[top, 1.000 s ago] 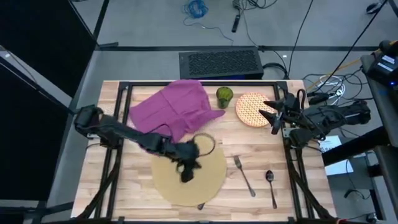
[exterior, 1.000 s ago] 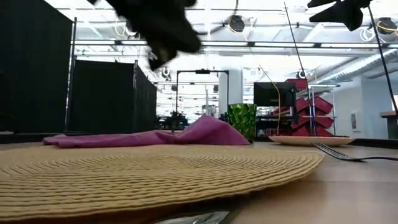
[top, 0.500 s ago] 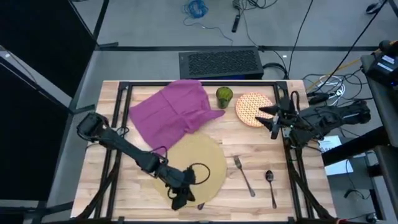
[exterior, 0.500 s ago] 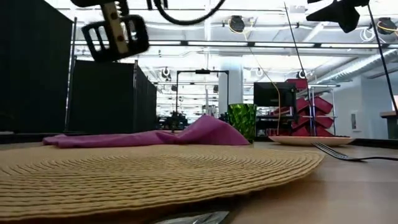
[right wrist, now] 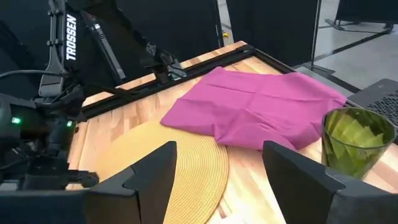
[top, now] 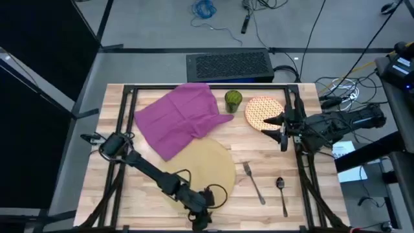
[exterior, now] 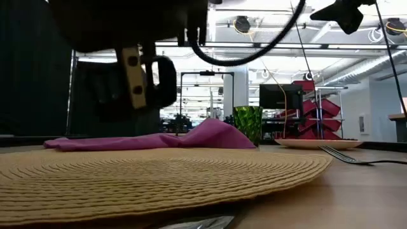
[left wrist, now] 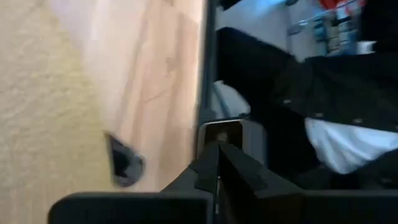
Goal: Set table place
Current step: Adjust the black table knife
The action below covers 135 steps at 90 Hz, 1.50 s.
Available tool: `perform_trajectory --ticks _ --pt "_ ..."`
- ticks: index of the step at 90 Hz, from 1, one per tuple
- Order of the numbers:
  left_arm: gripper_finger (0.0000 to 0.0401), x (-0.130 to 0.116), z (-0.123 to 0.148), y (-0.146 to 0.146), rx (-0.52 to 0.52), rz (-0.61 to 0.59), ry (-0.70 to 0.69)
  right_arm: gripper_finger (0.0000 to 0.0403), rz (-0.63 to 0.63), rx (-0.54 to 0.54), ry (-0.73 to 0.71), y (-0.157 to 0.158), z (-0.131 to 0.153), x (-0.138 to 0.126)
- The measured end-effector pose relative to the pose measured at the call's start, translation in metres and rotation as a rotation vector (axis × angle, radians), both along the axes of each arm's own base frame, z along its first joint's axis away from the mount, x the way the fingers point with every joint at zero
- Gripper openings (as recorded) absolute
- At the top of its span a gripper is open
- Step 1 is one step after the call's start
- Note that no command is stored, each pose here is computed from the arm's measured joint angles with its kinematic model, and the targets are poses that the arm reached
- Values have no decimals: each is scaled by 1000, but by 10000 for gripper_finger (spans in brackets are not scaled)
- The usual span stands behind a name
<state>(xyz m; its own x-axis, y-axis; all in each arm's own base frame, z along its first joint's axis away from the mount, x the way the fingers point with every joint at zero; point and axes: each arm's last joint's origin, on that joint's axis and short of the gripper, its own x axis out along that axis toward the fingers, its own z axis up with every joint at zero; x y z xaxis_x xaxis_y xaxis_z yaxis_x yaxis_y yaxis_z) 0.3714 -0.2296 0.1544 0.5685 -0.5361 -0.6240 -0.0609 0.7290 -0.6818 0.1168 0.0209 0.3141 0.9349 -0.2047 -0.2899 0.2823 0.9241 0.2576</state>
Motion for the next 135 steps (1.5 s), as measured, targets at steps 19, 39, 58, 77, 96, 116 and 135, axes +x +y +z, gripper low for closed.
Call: perform_trajectory --ticks 19,39,58,77,96,116,135 --pt "0 -6 0 22 245 139 115 226 74 33 49 5 -5 9" --pt "0 -13 -13 41 405 142 254 226 113 48 130 17 -16 25" --pt "0 -18 -21 60 481 121 329 226 98 88 176 25 -25 42" --pt "0 -29 -36 71 534 70 359 226 144 162 247 47 -42 62" --pt "0 -28 -39 82 568 48 364 226 212 240 336 77 -70 91" --pt "0 -29 -31 90 620 102 343 214 242 263 393 93 -102 119" --pt "0 -43 -7 99 712 177 361 123 282 267 394 103 -122 136"
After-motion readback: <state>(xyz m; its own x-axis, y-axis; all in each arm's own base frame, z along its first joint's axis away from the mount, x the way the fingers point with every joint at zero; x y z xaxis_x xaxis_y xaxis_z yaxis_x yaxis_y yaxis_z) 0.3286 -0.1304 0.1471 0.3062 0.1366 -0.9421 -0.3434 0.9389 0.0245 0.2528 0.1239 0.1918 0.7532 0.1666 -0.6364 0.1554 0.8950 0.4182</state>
